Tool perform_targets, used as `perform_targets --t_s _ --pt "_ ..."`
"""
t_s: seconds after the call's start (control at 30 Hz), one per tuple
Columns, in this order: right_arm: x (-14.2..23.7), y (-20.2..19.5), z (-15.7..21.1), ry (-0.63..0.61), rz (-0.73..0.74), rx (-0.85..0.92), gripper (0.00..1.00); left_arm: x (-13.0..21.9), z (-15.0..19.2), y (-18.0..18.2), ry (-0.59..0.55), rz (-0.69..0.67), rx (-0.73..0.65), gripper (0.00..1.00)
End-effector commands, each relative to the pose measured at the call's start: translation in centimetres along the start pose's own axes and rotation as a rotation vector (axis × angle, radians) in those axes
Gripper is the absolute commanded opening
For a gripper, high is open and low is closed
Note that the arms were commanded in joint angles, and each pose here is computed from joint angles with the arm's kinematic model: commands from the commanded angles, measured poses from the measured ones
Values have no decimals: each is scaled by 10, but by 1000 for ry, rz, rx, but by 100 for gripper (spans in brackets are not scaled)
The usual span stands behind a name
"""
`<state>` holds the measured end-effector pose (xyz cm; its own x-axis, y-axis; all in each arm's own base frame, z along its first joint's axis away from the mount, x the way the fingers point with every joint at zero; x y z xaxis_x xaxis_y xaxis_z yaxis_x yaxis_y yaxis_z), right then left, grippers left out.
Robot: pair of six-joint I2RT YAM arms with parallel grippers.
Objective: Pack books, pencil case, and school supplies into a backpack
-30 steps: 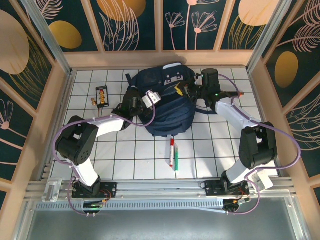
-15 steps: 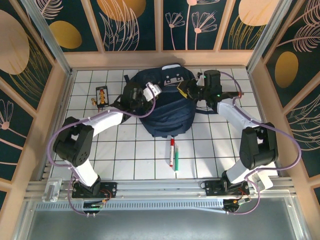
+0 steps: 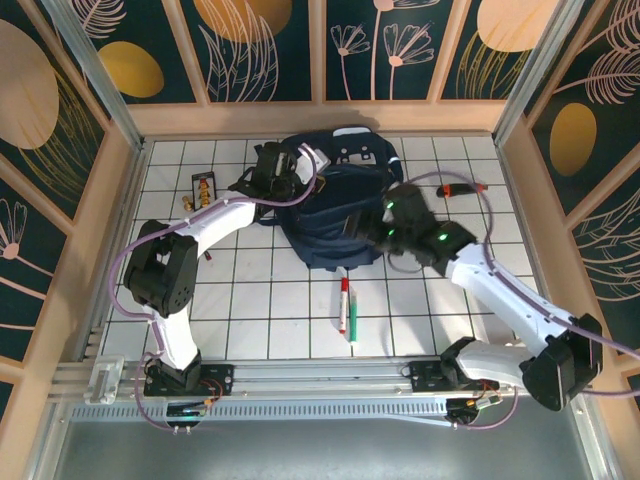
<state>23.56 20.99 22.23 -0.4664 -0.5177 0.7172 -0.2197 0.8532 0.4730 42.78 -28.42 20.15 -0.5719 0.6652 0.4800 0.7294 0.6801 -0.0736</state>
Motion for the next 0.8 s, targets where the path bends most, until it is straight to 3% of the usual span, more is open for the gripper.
perform_targets --t_s 0.0,0.07,0.17,0.37,0.47,0.77 --pt "-15 -17 66 182 197 53 78 6 -33 -10 -88 72 38 0" --pt "-24 -10 93 257 197 141 78 7 -32 -11 -89 80 43 0" --pt "-35 -13 124 368 276 236 70 7 -31 -13 -91 96 52 0" --pt "-37 -23 144 426 316 118 33 10 -32 -18 -112 127 62 0" --pt "-43 -30 156 474 319 96 32 11 -30 -19 -110 130 63 0" --pt "-64 -33 155 451 304 62 32 11 -28 -18 -110 117 64 0"
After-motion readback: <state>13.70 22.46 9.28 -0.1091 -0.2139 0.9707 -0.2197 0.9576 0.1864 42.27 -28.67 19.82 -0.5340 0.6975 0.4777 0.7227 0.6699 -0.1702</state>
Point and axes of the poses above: each hand's point on the last joint's axis, 136 mm out from that joint toward the fingers, its own x axis back along the fingers, its own y axis along the line the jaws close on, z = x × y, the point moved 4 cm from there along x, back along the fingers, and after that the axes turned 11 degrees about x, right-handed, at the moved point
